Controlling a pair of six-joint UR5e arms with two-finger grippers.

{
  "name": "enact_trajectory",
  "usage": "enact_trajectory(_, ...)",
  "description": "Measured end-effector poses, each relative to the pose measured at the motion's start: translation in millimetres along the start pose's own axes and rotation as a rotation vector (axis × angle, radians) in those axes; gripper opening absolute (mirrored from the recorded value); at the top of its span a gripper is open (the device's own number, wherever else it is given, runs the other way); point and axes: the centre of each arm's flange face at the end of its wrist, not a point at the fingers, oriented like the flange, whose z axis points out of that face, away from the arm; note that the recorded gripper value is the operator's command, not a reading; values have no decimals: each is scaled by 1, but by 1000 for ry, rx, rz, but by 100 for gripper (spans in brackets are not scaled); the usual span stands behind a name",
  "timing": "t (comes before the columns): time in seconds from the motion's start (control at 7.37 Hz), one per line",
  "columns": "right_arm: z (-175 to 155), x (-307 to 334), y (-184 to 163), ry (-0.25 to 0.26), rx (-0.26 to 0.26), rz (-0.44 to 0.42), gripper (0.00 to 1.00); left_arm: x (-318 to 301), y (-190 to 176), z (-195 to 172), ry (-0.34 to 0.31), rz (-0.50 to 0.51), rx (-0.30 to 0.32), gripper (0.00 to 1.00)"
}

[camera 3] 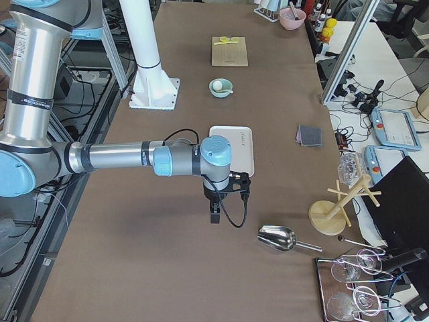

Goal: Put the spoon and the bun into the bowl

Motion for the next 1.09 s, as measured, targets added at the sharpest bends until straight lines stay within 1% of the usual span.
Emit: enact_trajectory(1.09,-1,-1,-1,-2,1,-1,100,-1,-2,2,0,-8,-2,98)
